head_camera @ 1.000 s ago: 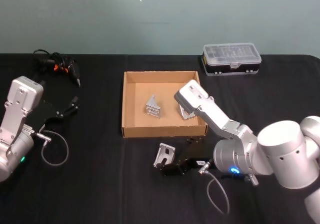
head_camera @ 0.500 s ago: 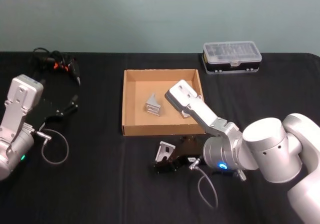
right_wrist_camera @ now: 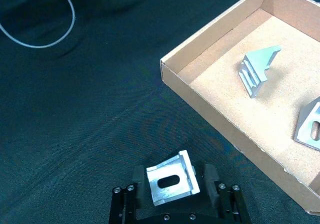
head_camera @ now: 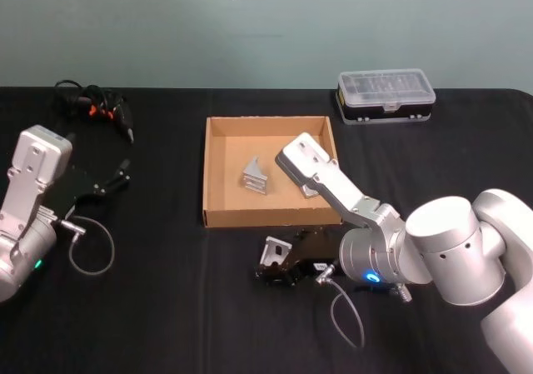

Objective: Use one hand to pick up the angle iron from the table and place it into the box.

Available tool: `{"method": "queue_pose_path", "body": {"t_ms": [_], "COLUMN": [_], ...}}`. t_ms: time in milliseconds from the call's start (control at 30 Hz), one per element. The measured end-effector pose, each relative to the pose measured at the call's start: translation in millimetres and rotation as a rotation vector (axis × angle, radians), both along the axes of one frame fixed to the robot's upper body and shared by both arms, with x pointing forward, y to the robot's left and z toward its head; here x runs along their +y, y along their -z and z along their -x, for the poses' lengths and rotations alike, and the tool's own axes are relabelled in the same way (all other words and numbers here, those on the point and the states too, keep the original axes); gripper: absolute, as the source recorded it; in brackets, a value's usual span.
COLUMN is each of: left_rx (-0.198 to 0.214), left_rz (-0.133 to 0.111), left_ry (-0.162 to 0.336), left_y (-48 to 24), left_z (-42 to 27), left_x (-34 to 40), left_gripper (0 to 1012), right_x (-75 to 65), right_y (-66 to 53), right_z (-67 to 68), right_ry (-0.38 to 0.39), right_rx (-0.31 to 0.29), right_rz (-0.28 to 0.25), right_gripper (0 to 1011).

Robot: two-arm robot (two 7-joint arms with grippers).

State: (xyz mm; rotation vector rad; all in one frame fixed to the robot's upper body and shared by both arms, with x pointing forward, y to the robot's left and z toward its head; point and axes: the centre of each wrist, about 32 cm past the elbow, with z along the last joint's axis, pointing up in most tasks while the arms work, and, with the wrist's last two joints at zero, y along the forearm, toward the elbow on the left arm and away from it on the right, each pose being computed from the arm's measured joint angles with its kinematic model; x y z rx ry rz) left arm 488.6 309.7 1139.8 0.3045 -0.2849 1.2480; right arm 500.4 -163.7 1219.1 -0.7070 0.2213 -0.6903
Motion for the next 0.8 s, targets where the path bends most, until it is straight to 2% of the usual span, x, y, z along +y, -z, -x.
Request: {"method": "queue_pose_path", "body": {"t_ms": [167,200,300,333,400,633,800], "left_rx": [0.0,0.0,0.0,0.0,0.0,0.0,0.0], "left_rz": [0.0,0.0,0.0,0.0,0.0,0.0,0.0], "left_ry": [0.0,0.0,0.0,0.0,0.0,0.0,0.0], "left_y": [0.0,0.0,0.0,0.0,0.0,0.0,0.0], "left_z": [0.0,0.0,0.0,0.0,0.0,0.0,0.0], "left_x": [0.0,0.0,0.0,0.0,0.0,0.0,0.0], "left_gripper": [1011,1011,1012,1011,1011,1011,1011], "right_x": [-0.2,-0.2,-0.3,-0.3,-0.3,-0.5,-0.5], "right_y": [-0.4,-0.4,-0.5,-0.5,-0.5,-0.7,-0.8], "right_z": [0.2,0.2,0.3,0.4,0.4,0.4,0.5], "right_ry": [0.0,0.0,0.0,0.0,0.0,0.0,0.0], "right_rx": [0.0,0.0,0.0,0.0,0.0,0.0,0.0], "right_rz": [0.0,0.0,0.0,0.0,0.0,0.0,0.0], "right_gripper": [650,583,520,459,418,175,99]}}
